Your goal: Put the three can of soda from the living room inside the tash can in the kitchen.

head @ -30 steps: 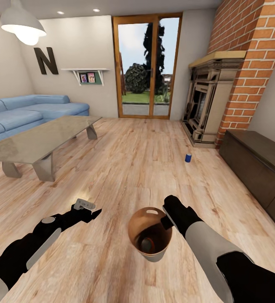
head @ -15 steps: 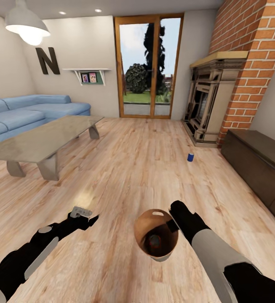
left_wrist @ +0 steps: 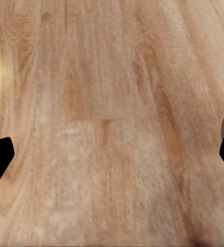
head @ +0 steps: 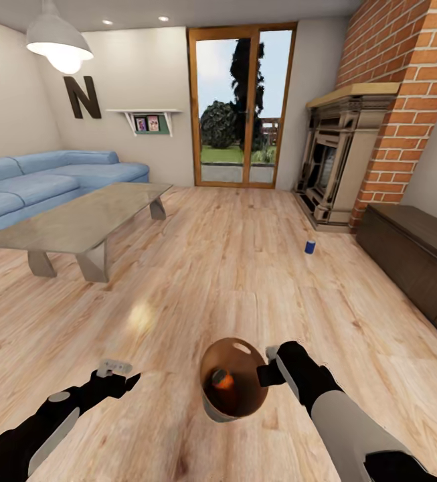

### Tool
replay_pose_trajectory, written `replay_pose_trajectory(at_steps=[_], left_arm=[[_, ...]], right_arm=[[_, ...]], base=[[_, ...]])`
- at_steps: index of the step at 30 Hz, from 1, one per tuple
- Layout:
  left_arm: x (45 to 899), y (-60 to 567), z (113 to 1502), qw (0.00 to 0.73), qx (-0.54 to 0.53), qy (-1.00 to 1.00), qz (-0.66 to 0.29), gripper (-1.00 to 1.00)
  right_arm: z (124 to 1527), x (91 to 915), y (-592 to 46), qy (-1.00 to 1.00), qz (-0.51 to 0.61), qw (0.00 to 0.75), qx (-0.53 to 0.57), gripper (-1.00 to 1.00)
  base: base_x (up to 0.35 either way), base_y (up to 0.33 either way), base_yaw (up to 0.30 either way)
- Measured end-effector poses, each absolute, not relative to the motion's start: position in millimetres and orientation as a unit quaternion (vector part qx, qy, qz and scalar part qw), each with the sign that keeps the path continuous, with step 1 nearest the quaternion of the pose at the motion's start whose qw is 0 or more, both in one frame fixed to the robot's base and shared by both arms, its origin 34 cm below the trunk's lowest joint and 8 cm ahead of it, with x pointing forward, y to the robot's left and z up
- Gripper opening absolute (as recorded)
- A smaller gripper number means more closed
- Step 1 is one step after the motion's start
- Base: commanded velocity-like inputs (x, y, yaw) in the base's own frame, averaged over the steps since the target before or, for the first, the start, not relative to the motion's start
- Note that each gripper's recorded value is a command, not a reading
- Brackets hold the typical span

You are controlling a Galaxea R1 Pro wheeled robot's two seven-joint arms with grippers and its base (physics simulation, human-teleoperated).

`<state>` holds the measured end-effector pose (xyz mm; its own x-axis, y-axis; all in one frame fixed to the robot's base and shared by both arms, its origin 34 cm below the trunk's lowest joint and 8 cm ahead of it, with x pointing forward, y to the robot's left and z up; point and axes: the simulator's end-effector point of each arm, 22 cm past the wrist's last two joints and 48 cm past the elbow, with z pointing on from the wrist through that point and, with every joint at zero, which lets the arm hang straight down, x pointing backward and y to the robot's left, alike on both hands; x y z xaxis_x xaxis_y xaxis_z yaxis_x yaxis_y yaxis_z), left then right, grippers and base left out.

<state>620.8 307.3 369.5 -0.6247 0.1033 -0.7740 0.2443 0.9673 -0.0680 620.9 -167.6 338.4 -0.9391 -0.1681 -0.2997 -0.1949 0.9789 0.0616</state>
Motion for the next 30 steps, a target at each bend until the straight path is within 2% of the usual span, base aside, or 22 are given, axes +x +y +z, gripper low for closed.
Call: replay_pose_trajectory(at_steps=[30], left_arm=[[621.5,306.2,370.7,0.426,0.098,0.895,-0.085,1.0]], right_arm=[[341.1,624.7,-169.1,0.983,0.042,0.155,-0.094,-1.0]], base=[[-0.012,0.289,0.0]])
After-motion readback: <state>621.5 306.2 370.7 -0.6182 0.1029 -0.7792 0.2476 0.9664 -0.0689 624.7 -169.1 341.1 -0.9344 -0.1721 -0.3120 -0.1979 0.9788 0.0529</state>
